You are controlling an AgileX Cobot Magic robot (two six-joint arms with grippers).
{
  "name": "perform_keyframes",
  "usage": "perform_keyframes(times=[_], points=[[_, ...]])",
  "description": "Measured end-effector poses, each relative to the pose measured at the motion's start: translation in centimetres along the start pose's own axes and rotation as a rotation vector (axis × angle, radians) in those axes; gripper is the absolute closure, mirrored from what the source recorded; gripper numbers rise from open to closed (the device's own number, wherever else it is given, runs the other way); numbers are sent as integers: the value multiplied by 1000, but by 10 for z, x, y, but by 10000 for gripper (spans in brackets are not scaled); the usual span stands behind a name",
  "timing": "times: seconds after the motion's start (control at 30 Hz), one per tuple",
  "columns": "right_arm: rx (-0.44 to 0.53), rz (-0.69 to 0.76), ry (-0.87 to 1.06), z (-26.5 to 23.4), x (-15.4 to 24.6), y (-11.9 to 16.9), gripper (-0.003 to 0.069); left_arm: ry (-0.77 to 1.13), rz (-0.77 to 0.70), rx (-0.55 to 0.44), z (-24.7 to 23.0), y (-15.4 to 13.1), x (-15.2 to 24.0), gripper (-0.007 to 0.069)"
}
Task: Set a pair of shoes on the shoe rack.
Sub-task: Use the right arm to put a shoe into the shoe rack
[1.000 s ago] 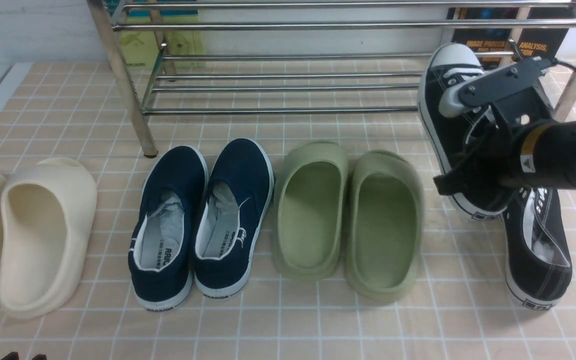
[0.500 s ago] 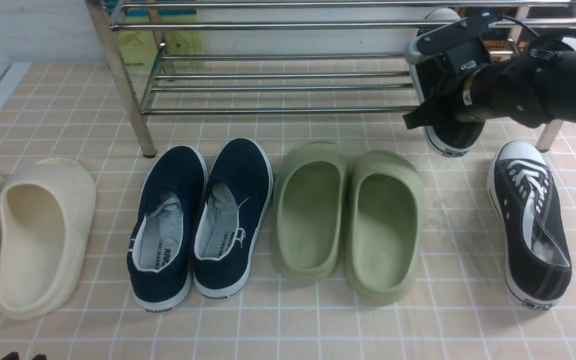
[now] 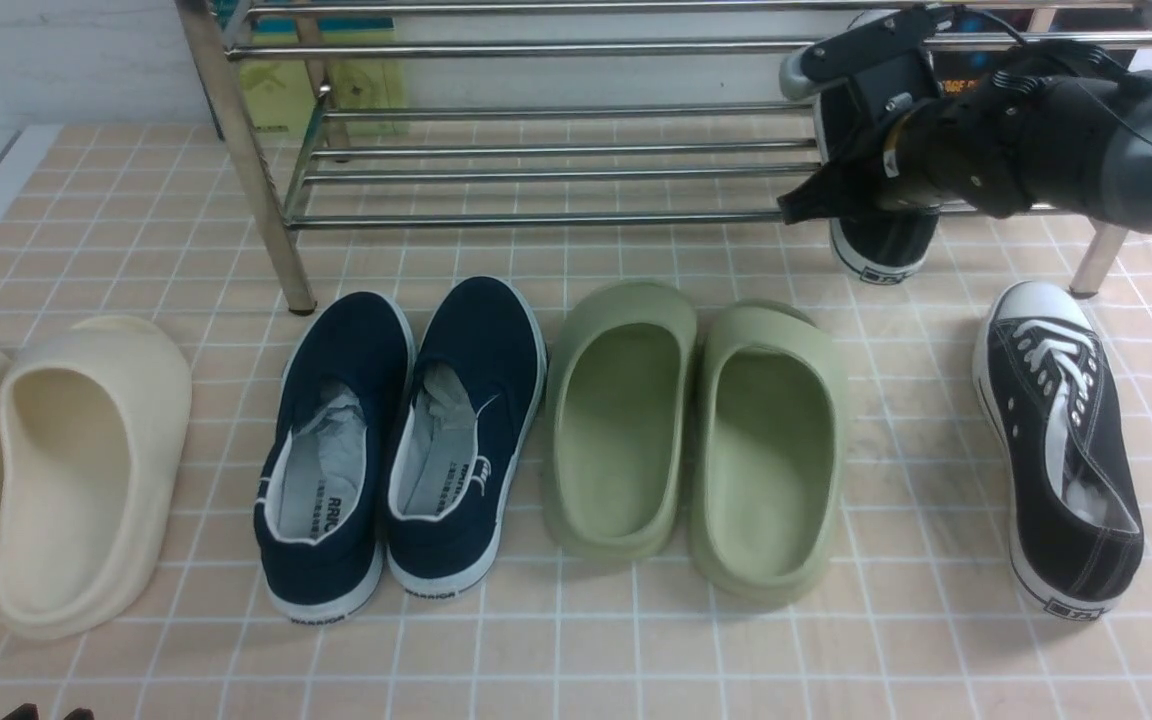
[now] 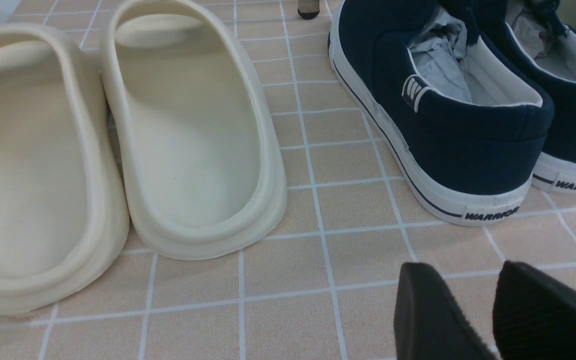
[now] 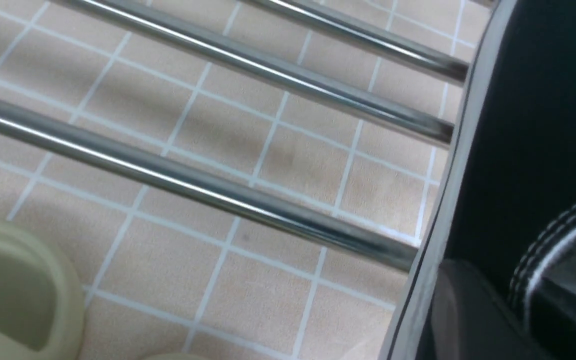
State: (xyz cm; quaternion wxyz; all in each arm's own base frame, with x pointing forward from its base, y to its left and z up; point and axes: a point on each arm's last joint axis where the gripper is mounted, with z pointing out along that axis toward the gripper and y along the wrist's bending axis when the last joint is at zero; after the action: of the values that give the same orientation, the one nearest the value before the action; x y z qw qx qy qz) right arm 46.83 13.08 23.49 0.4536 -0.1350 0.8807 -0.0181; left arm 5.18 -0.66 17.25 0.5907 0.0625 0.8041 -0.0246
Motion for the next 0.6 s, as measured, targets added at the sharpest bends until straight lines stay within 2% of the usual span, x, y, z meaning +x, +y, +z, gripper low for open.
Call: perform_keyframes(times=[0.1,0.17,0.33,0.5,0.6], points=[[3,-3,-6,-1,-3,0,396,0,0,0,0,0,0,384],[7,10,8,-3,-3,-1,322,0,0,0,0,0,0,384],[21,94,94,-17,-3,-5,192,0,0,0,0,0,0,384],[17,159,110,-53,-20,-11,173,0,0,0,0,0,0,384],[8,177,65,-99,-41,-19,188,0,0,0,0,0,0,384]])
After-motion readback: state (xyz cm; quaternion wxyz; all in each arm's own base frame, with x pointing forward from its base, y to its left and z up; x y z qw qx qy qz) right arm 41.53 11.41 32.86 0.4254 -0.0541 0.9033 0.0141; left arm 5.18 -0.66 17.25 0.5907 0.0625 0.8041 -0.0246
